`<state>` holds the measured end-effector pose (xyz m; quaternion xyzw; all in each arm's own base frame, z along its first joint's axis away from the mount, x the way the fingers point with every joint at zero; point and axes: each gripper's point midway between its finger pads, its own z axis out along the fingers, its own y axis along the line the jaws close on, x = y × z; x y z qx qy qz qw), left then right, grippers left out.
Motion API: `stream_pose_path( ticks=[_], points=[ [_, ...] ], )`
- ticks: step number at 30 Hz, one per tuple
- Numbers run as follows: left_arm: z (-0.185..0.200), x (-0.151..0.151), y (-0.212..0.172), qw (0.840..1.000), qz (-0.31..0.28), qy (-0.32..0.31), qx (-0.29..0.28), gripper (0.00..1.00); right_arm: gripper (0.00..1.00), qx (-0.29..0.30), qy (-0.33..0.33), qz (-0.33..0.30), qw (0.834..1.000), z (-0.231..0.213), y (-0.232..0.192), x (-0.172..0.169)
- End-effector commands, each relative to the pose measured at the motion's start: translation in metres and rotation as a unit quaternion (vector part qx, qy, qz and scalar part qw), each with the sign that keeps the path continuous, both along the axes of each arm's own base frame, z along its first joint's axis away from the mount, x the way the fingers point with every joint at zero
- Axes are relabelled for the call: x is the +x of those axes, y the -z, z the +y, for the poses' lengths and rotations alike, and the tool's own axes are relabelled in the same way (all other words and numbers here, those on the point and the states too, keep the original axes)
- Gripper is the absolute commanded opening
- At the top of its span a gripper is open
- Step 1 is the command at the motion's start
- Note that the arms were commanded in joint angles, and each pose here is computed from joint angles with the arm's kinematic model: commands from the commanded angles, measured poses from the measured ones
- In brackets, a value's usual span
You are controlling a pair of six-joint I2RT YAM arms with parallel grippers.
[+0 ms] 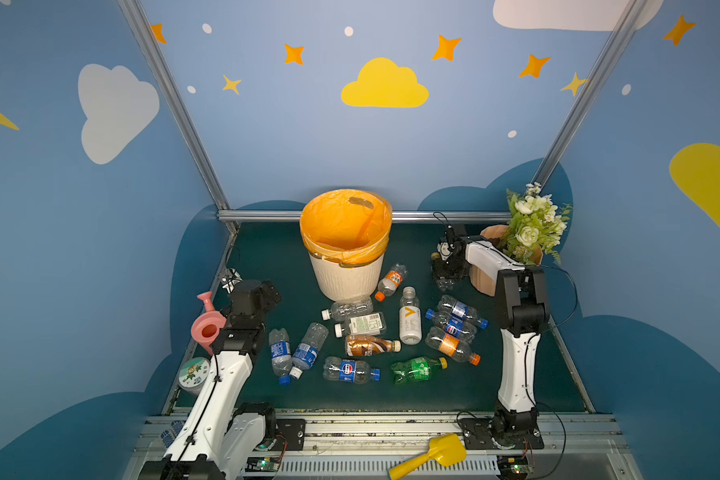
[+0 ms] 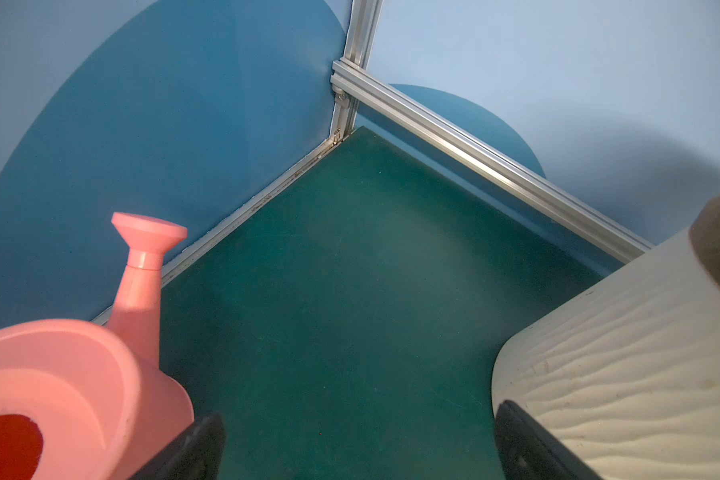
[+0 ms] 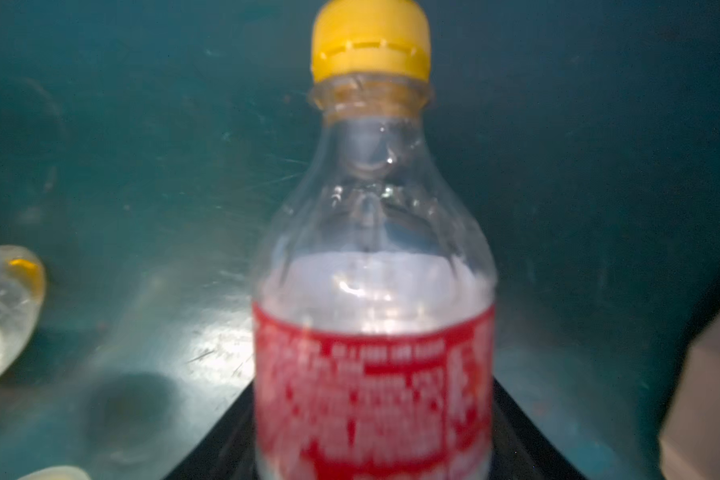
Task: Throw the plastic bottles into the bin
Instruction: 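Close the right gripper on the red-label bottle and lift it, then carry the red-label bottle over the bin and release it with the right gripper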
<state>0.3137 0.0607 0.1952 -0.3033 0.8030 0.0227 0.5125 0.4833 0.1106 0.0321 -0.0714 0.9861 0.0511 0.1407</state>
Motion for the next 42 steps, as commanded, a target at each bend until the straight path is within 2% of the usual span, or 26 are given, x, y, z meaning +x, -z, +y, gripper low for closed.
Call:
stream_pose_path(
  ticks=[1,3,6,10,12,14,17,20,23,26,29,31,34,36,38,39,40,41,42],
  points=[
    [0.003,-0.005,0.002,1.000,0.003,-0.009,0.004,1.00,0.60,0.014,0.005,0.007,1.000,0.004,-0.002,0.000],
    [0.004,-0.007,0.003,1.000,0.004,-0.012,0.005,1.00,0.52,0.029,0.009,0.003,1.000,0.007,-0.010,0.000],
    [0.006,-0.010,0.003,1.000,0.004,-0.016,0.007,1.00,0.49,0.059,0.004,-0.044,0.997,0.014,-0.044,0.000],
    [0.008,-0.015,0.002,1.000,-0.004,-0.023,0.004,1.00,0.48,0.123,-0.010,-0.163,0.979,0.024,-0.133,-0.002],
    [0.009,-0.017,0.001,1.000,-0.007,-0.028,0.002,1.00,0.49,0.156,-0.017,-0.234,0.960,0.027,-0.185,-0.008],
    [0.009,-0.019,0.001,0.999,-0.010,-0.031,-0.001,1.00,0.49,0.186,-0.007,-0.317,0.930,0.025,-0.241,-0.015],
    [0.009,-0.021,0.002,0.999,-0.012,-0.033,-0.007,1.00,0.48,0.229,-0.010,-0.393,0.890,0.024,-0.307,-0.035],
    [0.010,-0.025,0.004,0.999,-0.007,-0.038,-0.009,1.00,0.48,0.282,-0.035,-0.433,0.855,0.035,-0.358,-0.059],
    [0.026,-0.043,0.008,0.994,0.016,-0.105,-0.013,1.00,0.47,0.331,-0.061,-0.465,0.819,0.048,-0.401,-0.079],
    [0.028,-0.052,0.009,0.992,0.028,-0.120,-0.021,1.00,0.47,0.373,-0.085,-0.474,0.793,0.065,-0.431,-0.093],
    [0.026,-0.055,0.010,0.992,0.027,-0.120,-0.031,1.00,0.47,0.410,-0.119,-0.460,0.779,0.097,-0.445,-0.099],
    [0.027,-0.058,0.015,0.990,0.036,-0.131,-0.038,1.00,0.47,0.429,-0.149,-0.436,0.777,0.132,-0.444,-0.101],
    [0.027,-0.063,0.023,0.986,0.063,-0.143,-0.048,1.00,0.49,0.456,-0.199,-0.365,0.787,0.195,-0.423,-0.099],
    [0.024,-0.064,0.028,0.985,0.080,-0.145,-0.055,1.00,0.54,0.443,-0.238,-0.311,0.807,0.234,-0.399,-0.097],
    [0.023,-0.064,0.031,0.983,0.093,-0.146,-0.059,1.00,0.60,0.409,-0.263,-0.263,0.834,0.256,-0.374,-0.090],
    [0.022,-0.064,0.032,0.983,0.099,-0.145,-0.060,1.00,0.66,0.395,-0.265,-0.254,0.842,0.259,-0.375,-0.086],
    [0.021,-0.064,0.030,0.983,0.103,-0.143,-0.059,1.00,0.78,0.385,-0.263,-0.246,0.850,0.259,-0.373,-0.081],
    [0.022,-0.064,0.030,0.982,0.106,-0.144,-0.057,1.00,0.86,0.374,-0.258,-0.250,0.855,0.254,-0.375,-0.078],
    [0.022,-0.065,0.028,0.982,0.108,-0.145,-0.055,1.00,0.88,0.366,-0.253,-0.267,0.855,0.248,-0.383,-0.076]
  ],
)
